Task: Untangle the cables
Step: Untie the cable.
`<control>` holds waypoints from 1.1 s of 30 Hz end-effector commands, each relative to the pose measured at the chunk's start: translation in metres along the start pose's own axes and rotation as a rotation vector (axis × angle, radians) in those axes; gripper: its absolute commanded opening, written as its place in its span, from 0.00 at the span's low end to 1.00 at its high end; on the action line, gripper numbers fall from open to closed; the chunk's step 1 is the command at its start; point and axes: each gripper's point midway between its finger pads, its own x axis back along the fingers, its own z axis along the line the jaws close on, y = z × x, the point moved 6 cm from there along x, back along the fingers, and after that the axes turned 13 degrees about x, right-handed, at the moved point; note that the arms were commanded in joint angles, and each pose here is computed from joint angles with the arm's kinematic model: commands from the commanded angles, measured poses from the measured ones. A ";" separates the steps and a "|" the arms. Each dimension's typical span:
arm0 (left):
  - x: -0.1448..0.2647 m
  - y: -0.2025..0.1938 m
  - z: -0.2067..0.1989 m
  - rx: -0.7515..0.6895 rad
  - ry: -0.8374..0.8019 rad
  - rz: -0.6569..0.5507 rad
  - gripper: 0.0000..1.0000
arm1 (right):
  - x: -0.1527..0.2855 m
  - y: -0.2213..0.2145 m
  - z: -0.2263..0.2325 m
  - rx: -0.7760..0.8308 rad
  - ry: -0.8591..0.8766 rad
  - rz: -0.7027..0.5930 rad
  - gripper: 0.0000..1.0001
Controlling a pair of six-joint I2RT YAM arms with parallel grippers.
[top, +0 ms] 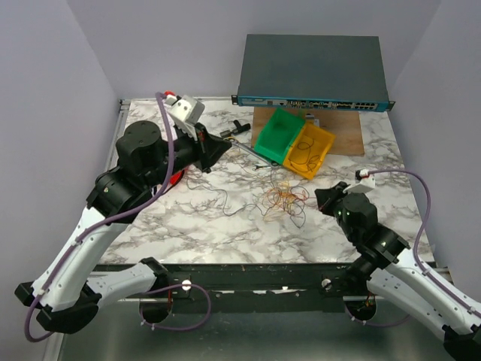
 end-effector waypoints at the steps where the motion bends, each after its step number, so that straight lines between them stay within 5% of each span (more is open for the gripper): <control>1: 0.010 0.010 0.000 0.000 0.016 -0.075 0.00 | 0.003 0.005 -0.005 0.061 -0.054 0.031 0.15; 5: 0.012 0.010 0.001 -0.016 0.023 -0.055 0.00 | 0.005 0.013 0.018 0.163 0.131 0.052 0.72; 7: 0.010 0.006 -0.001 -0.022 -0.014 -0.038 0.00 | 0.005 0.011 0.037 0.220 0.299 0.054 0.81; 13: 0.003 -0.001 -0.004 -0.017 -0.064 0.000 0.00 | -0.010 -0.020 0.085 0.311 0.660 0.227 0.84; 23: 0.014 0.016 -0.007 -0.042 -0.030 -0.036 0.00 | -0.027 -0.044 0.154 0.398 0.948 0.124 0.91; 29: 0.021 0.025 -0.015 -0.039 -0.055 -0.066 0.00 | -0.058 -0.067 0.184 0.476 0.845 0.084 0.88; 33: 0.031 0.042 -0.020 -0.045 -0.036 -0.115 0.00 | -0.078 -0.093 0.165 0.421 0.651 0.117 0.71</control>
